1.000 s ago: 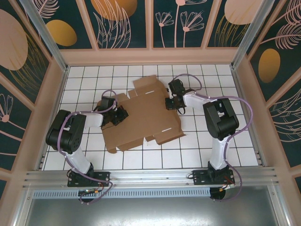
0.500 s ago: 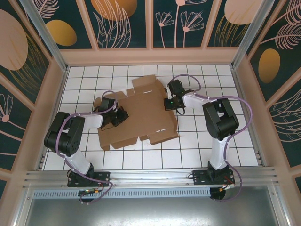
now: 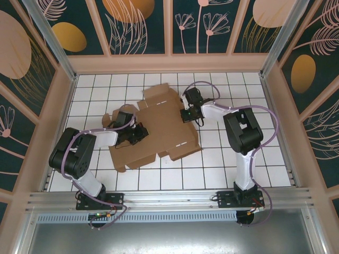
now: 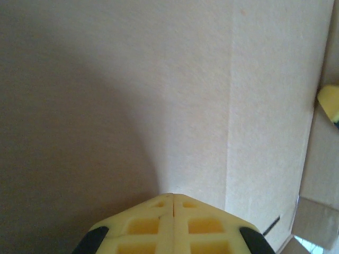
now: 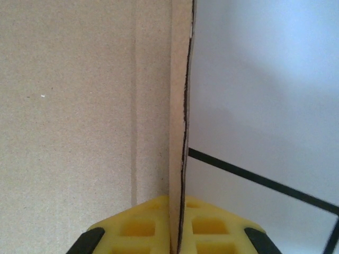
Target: Fold the paper box
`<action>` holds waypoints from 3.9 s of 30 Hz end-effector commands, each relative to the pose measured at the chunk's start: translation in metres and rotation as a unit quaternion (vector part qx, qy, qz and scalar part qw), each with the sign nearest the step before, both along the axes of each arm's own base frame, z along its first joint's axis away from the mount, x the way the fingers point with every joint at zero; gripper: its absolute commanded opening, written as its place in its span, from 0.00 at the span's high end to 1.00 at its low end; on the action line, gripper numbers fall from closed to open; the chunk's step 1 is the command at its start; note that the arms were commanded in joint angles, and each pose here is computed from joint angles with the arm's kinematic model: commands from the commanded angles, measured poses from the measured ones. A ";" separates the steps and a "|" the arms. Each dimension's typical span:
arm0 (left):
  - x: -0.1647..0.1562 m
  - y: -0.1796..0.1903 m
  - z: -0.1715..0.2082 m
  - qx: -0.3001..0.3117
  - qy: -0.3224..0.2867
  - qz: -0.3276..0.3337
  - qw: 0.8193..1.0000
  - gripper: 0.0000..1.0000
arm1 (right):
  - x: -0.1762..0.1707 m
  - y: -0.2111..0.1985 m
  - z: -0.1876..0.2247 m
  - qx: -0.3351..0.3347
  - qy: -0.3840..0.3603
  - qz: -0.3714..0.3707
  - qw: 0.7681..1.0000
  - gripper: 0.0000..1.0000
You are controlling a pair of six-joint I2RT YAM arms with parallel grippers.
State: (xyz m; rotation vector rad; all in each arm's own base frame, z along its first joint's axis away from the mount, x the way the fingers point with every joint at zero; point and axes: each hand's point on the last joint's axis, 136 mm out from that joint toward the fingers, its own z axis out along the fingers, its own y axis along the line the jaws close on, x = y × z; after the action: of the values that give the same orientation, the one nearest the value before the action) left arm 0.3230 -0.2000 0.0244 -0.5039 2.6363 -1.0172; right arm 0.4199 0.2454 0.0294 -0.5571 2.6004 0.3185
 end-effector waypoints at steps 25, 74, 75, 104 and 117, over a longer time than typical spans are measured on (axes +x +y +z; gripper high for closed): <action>0.014 -0.024 0.051 0.004 -0.038 -0.057 0.998 1.00 | 0.024 0.011 0.023 0.099 -0.008 -0.017 0.995 0.49; -0.110 -0.031 -0.029 0.176 0.067 -0.228 0.955 1.00 | -0.016 0.055 -0.037 -0.009 0.056 -0.034 0.998 1.00; -0.111 -0.038 -0.029 0.173 0.063 -0.234 0.955 1.00 | -0.016 0.058 -0.037 -0.008 0.056 -0.030 0.998 1.00; -0.002 -0.118 0.131 0.052 -0.174 -0.219 0.959 0.99 | 0.006 0.017 0.092 0.174 0.000 -0.038 0.984 0.78; 0.106 -0.072 0.047 0.022 -0.062 -0.072 0.995 1.00 | 0.085 -0.030 0.059 0.141 0.014 -0.146 0.979 0.47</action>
State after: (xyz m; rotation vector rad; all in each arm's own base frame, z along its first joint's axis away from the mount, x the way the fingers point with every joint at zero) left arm 0.4135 -0.2683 0.0616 -0.2020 2.6368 -0.9452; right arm 0.5013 0.2205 0.1043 -0.1137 2.4921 0.6404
